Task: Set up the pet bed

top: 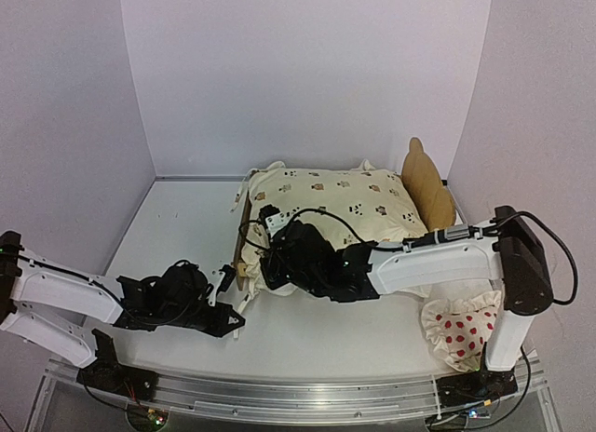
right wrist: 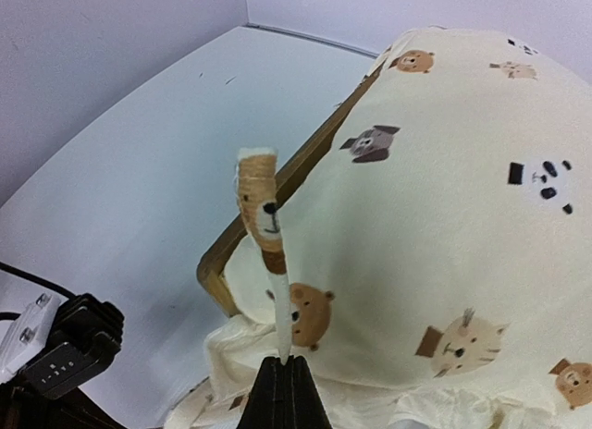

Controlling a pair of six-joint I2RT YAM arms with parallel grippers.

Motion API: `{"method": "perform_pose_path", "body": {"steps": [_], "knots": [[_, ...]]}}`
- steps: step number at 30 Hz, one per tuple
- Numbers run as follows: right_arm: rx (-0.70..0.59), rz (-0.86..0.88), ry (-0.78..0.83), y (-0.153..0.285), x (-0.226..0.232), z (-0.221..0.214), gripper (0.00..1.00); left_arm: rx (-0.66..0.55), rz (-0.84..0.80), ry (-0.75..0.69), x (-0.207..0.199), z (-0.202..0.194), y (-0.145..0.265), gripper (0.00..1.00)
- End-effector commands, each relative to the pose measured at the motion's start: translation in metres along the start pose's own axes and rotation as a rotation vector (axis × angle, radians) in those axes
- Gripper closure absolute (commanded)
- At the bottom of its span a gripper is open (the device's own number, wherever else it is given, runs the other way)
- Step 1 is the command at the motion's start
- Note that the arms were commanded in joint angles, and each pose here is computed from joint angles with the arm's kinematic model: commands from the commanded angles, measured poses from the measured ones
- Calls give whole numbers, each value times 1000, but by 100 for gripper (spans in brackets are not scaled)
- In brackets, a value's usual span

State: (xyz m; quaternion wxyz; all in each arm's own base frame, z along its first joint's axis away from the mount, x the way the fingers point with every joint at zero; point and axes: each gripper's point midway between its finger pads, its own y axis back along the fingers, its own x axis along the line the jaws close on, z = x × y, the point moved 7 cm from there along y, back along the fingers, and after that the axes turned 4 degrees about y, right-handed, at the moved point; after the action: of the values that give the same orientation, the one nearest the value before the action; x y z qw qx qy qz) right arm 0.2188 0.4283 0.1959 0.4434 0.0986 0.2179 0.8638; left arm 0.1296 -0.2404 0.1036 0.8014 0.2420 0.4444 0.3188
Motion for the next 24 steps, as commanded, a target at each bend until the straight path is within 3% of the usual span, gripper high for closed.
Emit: {"method": "perform_pose_path", "body": {"steps": [1,15,24], "knots": [[-81,-1,-23,8,-17,41,100,-33,45,-32,0,8,-4,100],[-131,-53,-65,-10,-76,97,100,-6,219,-48,34,5,-21,100],[-166,-70,-108,-12,-105,122,100,17,312,21,62,14,-30,100]]}}
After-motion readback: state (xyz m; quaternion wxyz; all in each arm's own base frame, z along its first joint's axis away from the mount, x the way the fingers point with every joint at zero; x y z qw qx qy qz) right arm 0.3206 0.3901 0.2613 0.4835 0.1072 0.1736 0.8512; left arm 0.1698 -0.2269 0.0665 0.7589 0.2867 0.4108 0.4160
